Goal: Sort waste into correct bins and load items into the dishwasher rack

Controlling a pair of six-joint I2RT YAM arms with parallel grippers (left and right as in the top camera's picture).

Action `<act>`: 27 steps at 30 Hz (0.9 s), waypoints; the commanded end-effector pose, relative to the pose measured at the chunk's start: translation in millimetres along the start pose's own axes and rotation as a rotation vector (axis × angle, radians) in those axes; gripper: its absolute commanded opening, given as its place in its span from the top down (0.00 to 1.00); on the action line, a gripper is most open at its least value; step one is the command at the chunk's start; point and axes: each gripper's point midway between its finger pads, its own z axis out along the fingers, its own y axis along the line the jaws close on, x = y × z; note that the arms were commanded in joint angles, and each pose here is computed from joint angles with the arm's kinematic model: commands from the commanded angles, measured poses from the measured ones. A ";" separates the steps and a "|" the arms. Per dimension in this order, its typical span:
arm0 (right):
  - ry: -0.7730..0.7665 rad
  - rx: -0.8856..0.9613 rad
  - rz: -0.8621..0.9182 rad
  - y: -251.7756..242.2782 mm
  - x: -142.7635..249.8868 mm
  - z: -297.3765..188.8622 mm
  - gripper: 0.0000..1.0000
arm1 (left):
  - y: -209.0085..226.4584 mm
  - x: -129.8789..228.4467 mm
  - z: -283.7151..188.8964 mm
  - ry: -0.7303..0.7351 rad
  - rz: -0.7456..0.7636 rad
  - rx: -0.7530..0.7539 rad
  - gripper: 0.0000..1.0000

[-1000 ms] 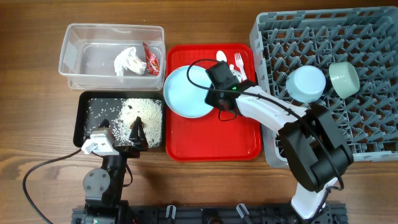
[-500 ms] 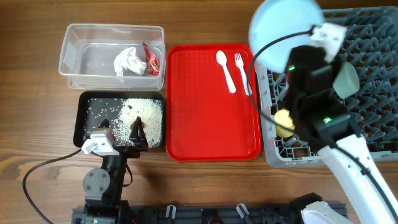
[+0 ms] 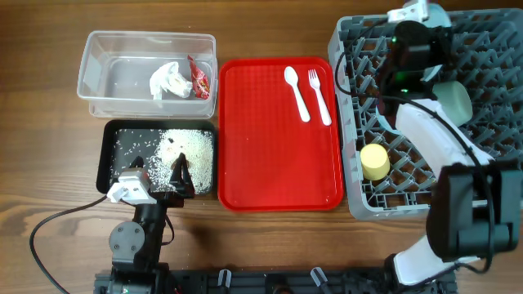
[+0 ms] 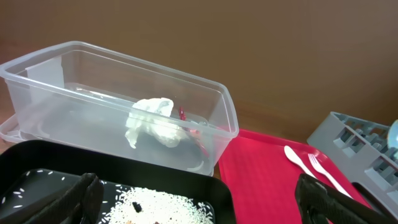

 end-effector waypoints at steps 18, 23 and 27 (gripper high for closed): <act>-0.460 -0.755 -0.125 199.8 -86.1 -269.7 0.06 | 2.9 -0.5 0.0 -0.007 0.008 -0.012 0.00; 0.015 -1.367 0.183 237.4 -20.5 -351.6 0.07 | 2.9 -0.4 0.0 -0.007 0.008 -0.012 0.00; 0.187 -1.456 0.238 226.8 -5.7 -314.7 0.17 | 2.9 -0.4 0.0 -0.007 0.008 -0.012 0.00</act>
